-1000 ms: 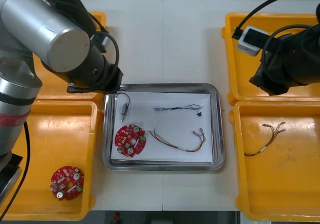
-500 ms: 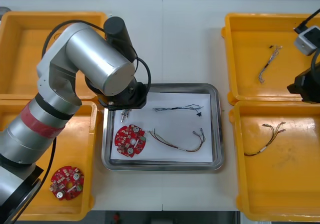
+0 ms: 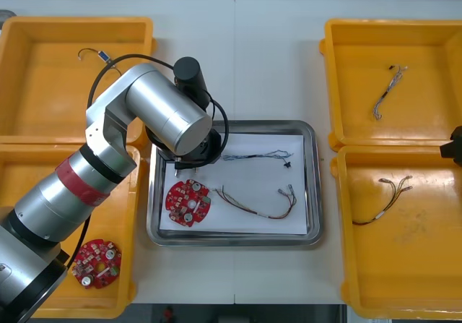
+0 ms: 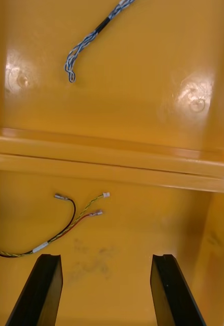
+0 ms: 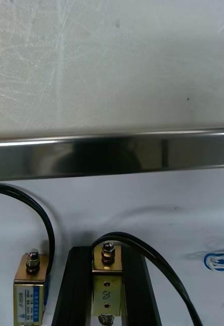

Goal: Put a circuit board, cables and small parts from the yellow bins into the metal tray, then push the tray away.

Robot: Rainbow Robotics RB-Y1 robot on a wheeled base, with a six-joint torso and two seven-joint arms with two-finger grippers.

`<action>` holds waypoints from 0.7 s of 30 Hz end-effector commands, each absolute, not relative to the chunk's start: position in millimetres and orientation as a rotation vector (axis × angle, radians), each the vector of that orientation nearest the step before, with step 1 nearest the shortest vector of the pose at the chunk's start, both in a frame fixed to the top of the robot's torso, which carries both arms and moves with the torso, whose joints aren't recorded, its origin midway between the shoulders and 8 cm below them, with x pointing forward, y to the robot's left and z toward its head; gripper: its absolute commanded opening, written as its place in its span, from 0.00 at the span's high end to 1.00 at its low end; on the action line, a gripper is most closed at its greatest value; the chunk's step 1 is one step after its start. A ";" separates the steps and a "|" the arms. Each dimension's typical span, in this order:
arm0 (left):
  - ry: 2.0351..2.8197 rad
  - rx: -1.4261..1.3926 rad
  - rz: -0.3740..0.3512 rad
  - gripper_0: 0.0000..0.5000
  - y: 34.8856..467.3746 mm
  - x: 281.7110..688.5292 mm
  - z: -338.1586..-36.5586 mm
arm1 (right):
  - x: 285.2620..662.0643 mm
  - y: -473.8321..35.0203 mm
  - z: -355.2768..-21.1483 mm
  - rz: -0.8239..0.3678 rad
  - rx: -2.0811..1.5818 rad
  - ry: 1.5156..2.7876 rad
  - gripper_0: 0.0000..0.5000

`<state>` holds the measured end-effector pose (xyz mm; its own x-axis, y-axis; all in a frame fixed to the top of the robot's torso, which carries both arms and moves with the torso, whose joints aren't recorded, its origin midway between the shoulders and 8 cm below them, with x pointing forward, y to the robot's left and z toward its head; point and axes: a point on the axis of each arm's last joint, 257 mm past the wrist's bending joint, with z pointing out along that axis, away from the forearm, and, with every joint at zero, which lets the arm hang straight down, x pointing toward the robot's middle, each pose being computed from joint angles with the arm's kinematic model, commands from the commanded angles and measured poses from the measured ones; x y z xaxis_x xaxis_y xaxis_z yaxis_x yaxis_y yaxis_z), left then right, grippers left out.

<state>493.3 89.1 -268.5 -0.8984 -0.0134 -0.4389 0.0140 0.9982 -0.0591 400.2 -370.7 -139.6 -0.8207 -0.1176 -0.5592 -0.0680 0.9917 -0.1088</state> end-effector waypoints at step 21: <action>2.619 -0.034 -0.190 0.00 58.8 487.5 -209.1 | 369.0 -394.0 -159.2 -0.117 0.010 2.602 0.00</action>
<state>483.1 81.3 -252.6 -0.8954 0.0127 -0.4450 0.0427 0.9974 -0.0575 373.4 -379.6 -173.4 -0.8712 -0.0437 -0.4890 -0.0142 0.9979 -0.0637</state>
